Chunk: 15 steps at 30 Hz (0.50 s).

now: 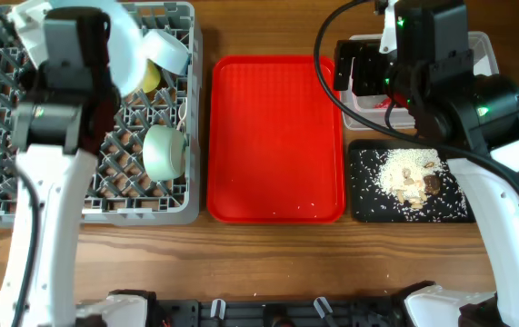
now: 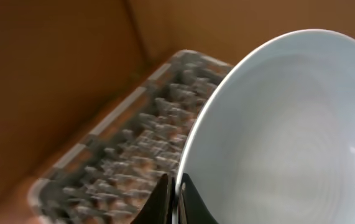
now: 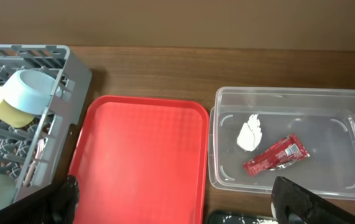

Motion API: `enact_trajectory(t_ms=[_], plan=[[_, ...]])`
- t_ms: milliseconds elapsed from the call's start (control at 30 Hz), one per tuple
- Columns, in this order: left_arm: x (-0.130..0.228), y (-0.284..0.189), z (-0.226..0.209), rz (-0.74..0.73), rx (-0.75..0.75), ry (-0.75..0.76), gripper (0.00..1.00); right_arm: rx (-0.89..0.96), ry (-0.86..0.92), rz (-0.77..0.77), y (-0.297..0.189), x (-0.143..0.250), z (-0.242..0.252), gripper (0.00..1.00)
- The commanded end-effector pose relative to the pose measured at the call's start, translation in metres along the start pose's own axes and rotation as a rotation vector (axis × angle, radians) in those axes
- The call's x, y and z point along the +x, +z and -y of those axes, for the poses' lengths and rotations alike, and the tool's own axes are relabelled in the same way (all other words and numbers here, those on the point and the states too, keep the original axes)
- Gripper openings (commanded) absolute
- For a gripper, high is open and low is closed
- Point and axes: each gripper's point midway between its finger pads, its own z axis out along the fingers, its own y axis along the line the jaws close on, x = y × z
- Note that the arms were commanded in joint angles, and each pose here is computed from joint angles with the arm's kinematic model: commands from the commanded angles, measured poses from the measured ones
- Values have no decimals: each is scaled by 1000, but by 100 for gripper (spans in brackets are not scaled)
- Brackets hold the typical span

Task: Sort waste into correct bins and load items into the dishwasher rack
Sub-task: 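Carry the plate left and stand it upright in the rack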

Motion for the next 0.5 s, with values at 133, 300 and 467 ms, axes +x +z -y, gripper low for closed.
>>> enact_trajectory(t_ms=[133, 300, 467], plan=[[25, 39, -2, -70, -257, 356, 4, -1, -7, -8, 4, 0, 0, 100], [49, 54, 12, -121, -361, 555, 4, -1, -7, -8, 4, 0, 0, 100], [58, 64, 19, -143, -384, 627, 4, -1, -7, -8, 4, 0, 0, 100]])
